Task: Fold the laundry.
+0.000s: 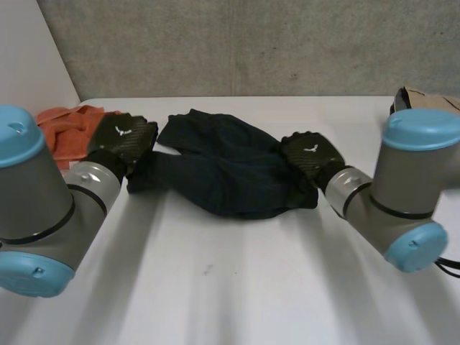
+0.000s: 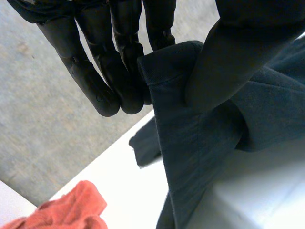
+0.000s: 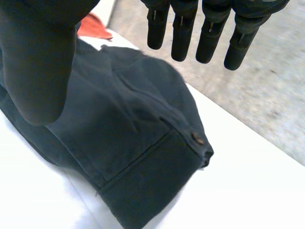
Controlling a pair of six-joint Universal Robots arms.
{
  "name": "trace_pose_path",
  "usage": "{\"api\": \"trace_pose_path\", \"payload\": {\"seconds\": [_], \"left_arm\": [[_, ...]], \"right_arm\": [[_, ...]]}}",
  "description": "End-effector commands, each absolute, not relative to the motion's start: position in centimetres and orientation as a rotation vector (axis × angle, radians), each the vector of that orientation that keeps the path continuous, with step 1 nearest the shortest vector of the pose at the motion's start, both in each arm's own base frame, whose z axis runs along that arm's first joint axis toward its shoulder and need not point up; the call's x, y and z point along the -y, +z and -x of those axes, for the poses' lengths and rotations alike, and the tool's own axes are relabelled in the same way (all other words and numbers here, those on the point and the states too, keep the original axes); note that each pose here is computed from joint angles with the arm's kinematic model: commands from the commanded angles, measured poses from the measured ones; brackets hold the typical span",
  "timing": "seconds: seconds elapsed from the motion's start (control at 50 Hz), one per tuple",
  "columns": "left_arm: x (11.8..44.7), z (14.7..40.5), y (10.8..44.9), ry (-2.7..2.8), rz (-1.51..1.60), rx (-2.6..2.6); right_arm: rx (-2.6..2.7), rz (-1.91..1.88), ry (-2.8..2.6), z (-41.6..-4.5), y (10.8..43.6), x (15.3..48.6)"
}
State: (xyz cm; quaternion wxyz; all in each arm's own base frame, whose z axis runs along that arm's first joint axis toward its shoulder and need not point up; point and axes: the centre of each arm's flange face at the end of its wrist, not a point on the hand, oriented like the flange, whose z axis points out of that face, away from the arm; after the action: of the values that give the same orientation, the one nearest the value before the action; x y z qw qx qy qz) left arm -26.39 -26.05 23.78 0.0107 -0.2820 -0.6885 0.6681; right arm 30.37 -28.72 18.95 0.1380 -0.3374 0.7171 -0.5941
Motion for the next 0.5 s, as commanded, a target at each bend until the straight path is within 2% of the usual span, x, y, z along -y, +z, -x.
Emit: {"api": "trace_pose_path", "payload": {"seconds": [0.02, 0.12, 0.22, 0.3, 0.5], "left_arm": [[25.9, 26.3, 25.2, 2.107, 0.850, 2.118], [26.1, 26.4, 25.7, 2.112, 0.833, 2.109], [26.1, 26.6, 26.4, 2.113, 0.822, 2.097], [26.0, 26.8, 27.0, 2.115, 0.816, 2.086], [25.7, 26.9, 26.8, 2.098, 0.817, 2.100]], "right_arm": [[-2.234, 0.736, -1.619, -27.0, 20.6, 27.0], [-2.321, 0.758, -1.537, -25.9, 18.8, 25.3], [-2.292, 0.798, -1.583, -26.6, 16.3, 25.0], [-2.219, 0.758, -1.702, -28.5, 14.3, 25.7], [-2.168, 0.624, -1.950, -31.9, 11.8, 29.0]]}}
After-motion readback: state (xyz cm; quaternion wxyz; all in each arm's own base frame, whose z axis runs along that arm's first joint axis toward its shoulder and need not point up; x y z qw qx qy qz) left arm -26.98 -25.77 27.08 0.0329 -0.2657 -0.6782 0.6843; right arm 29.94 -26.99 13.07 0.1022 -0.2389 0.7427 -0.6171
